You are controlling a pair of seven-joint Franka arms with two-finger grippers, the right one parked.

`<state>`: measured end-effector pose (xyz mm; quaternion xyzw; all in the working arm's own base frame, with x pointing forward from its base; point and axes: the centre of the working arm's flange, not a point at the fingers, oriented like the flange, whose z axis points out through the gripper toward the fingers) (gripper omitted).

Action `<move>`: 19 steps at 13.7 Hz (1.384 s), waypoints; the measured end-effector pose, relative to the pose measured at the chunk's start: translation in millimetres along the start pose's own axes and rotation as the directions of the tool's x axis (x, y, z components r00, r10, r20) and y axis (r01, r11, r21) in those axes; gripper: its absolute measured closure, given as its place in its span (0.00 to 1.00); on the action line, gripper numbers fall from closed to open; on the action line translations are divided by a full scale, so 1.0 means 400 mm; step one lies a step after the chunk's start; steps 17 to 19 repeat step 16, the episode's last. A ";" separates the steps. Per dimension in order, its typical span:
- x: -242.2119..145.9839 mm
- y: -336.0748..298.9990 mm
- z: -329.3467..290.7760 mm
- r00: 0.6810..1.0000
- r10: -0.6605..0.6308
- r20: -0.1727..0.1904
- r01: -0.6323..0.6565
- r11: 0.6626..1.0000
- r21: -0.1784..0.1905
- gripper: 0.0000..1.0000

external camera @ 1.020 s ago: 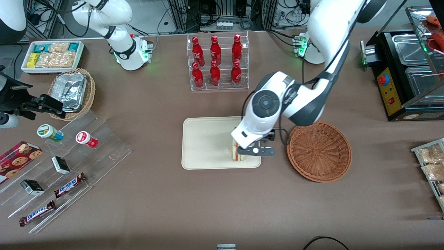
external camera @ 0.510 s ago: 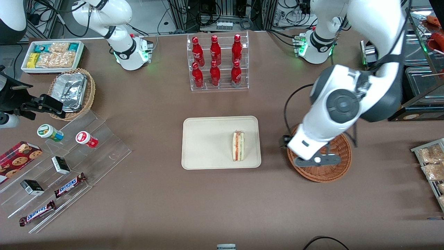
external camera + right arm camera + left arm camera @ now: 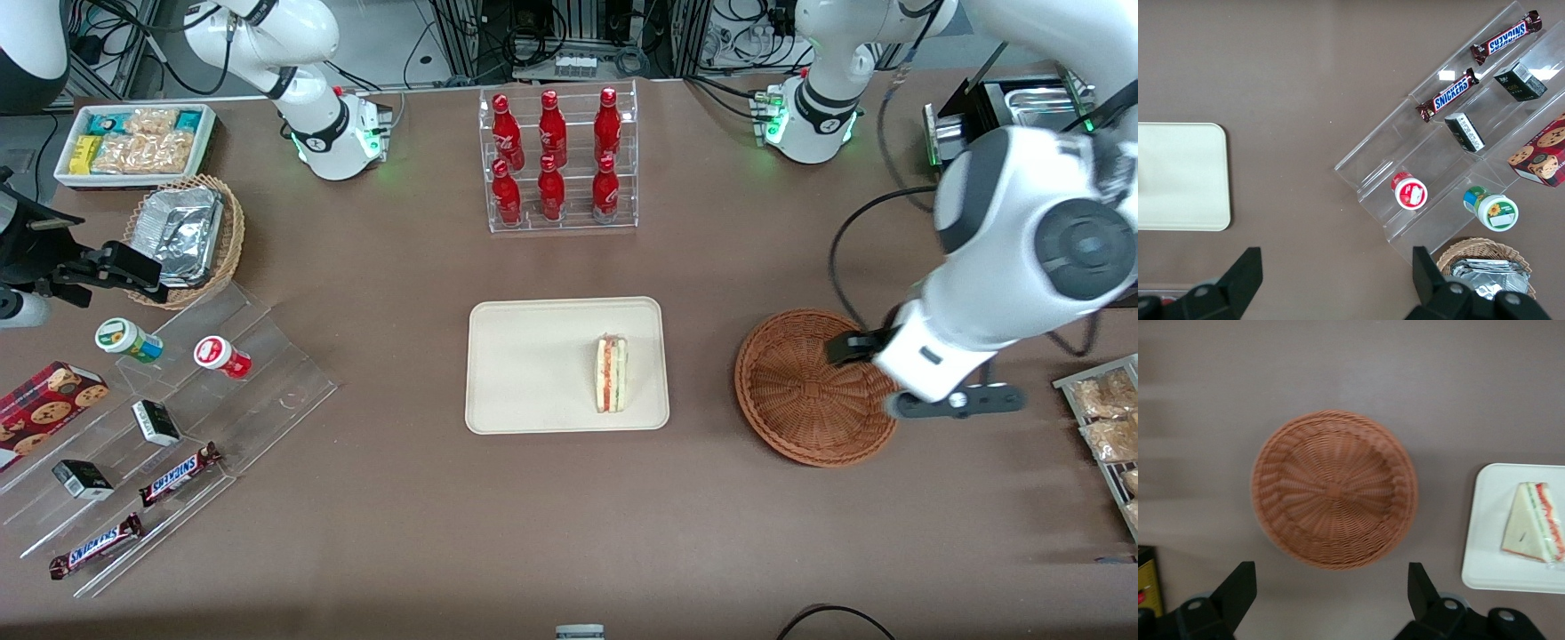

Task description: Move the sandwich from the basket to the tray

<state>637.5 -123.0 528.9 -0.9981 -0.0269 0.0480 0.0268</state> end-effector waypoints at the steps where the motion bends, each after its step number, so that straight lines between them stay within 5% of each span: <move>1: -0.009 -0.031 -0.014 1.000 -0.003 0.013 0.002 1.000 0.005 0.00; 10: -0.145 -0.200 -0.092 0.998 -0.034 0.058 0.031 0.998 0.047 0.00; 19: -0.252 -0.199 -0.122 0.998 -0.030 0.055 0.028 0.999 0.033 0.00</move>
